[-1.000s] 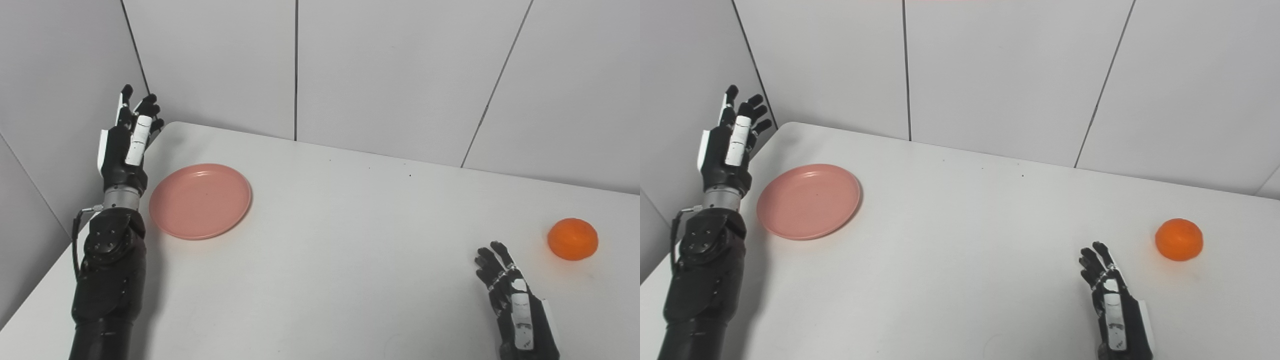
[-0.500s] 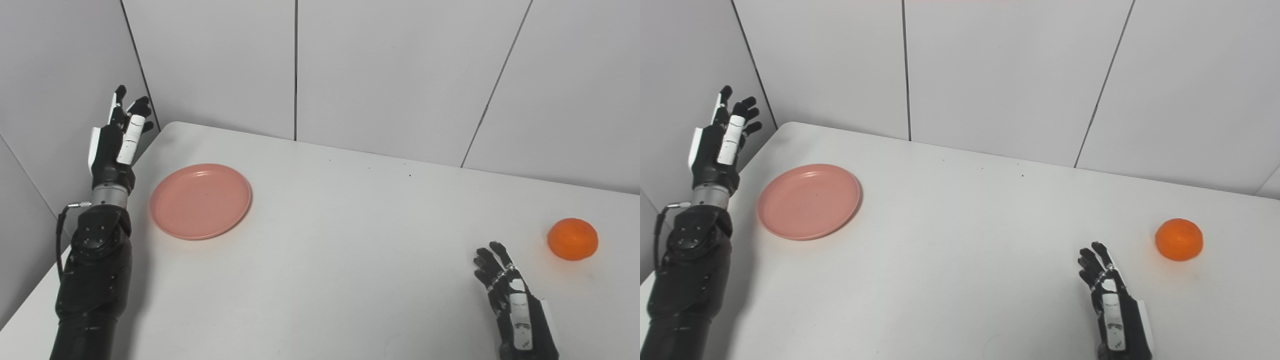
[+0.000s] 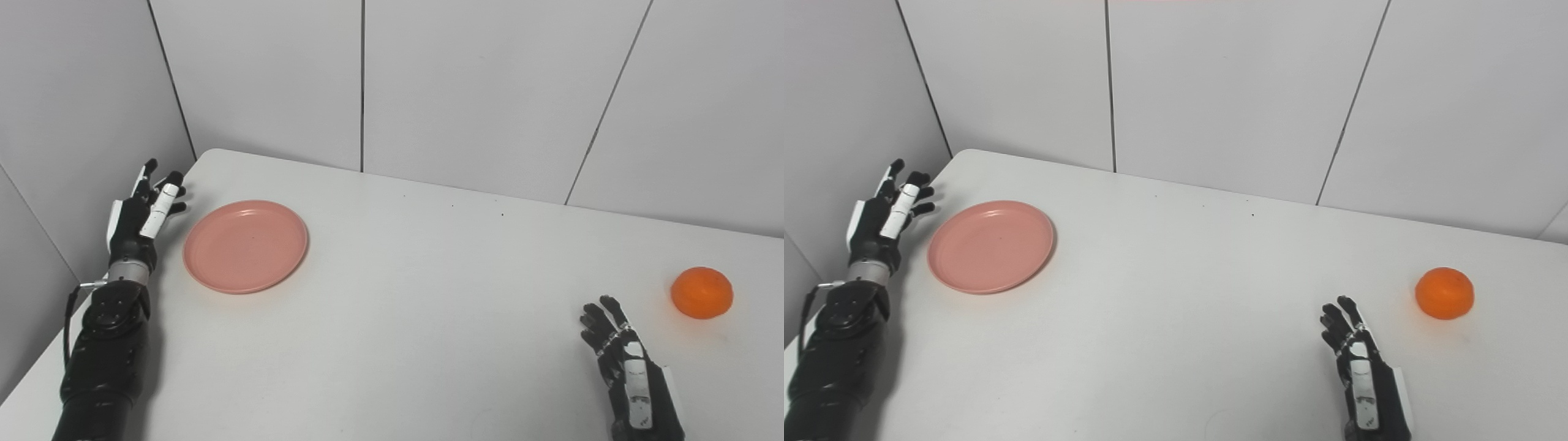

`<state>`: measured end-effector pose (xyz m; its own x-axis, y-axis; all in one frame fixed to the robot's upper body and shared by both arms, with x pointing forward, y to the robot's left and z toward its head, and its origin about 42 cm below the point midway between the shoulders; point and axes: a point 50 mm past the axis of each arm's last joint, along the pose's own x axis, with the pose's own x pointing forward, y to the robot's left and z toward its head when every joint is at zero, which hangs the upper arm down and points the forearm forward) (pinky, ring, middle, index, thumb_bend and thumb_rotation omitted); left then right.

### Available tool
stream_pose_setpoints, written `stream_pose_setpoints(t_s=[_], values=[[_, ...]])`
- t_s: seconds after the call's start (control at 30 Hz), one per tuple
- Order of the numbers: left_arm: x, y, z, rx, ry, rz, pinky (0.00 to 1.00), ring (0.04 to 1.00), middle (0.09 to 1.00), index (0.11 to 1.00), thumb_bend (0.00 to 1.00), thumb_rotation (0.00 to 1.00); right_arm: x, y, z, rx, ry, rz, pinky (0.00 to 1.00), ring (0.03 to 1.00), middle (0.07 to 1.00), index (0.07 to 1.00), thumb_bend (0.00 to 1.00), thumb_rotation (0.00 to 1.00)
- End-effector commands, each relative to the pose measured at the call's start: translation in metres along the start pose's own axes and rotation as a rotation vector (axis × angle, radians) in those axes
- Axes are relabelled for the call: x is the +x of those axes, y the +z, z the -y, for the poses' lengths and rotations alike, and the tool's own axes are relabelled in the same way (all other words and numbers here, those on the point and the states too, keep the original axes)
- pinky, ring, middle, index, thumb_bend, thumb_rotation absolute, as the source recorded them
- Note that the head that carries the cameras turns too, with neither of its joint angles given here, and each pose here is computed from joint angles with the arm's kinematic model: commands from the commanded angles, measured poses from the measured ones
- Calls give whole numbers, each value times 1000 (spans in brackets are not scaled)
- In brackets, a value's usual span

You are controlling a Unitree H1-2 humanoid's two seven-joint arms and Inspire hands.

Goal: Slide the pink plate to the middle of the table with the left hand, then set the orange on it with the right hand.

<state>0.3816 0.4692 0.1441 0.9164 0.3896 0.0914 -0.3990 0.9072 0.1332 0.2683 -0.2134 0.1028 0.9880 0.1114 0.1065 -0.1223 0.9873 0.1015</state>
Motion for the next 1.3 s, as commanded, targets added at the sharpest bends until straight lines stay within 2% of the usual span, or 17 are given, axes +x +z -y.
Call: stream_pose_setpoints(t_s=[0.0, 0.17, 0.37, 0.5, 0.63, 0.7, 0.87, 1.03, 1.17, 1.27], values=[[26, 35, -10, 17, -8, 150, 767, 818, 845, 968, 939, 746, -39, -44, -1, 39, -39, -185, 905, 884, 869, 902, 869, 939], [32, 18, -11, 10, -25, 109, 827, 840, 865, 970, 979, 740, -39, -44, -2, 39, -38, -182, 900, 881, 866, 902, 866, 935], [36, 8, -10, 6, -46, 91, 749, 840, 862, 977, 885, 741, -39, -43, -4, 36, -39, -178, 883, 870, 857, 903, 864, 938], [38, 2, -12, 4, -42, 74, 737, 833, 854, 973, 912, 735, -38, -43, -5, 37, -38, -178, 879, 868, 854, 903, 861, 938], [39, 0, -13, -17, -42, 59, 757, 840, 852, 974, 907, 723, -38, -43, -5, 31, -35, -180, 878, 867, 855, 906, 865, 943], [39, -1, -14, -23, -42, 56, 712, 821, 828, 966, 934, 723, -38, -43, -6, 29, -34, -181, 875, 866, 855, 906, 860, 945], [37, 1, -8, -37, -74, 84, 692, 818, 801, 962, 927, 739, -38, -43, -6, 29, -36, -182, 866, 860, 850, 901, 862, 940], [34, 6, 0, -28, -108, 115, 718, 829, 827, 945, 958, 757, -37, -44, -7, 32, -38, -186, 861, 861, 852, 898, 873, 934], [28, 0, 6, -56, -117, 87, 717, 829, 851, 950, 979, 728, -37, -44, -8, 27, -38, -185, 848, 851, 844, 892, 886, 931], [23, -1, 10, -51, -143, 92, 708, 827, 868, 952, 968, 745, -37, -44, -9, 26, -37, -187, 847, 852, 845, 894, 873, 935]])
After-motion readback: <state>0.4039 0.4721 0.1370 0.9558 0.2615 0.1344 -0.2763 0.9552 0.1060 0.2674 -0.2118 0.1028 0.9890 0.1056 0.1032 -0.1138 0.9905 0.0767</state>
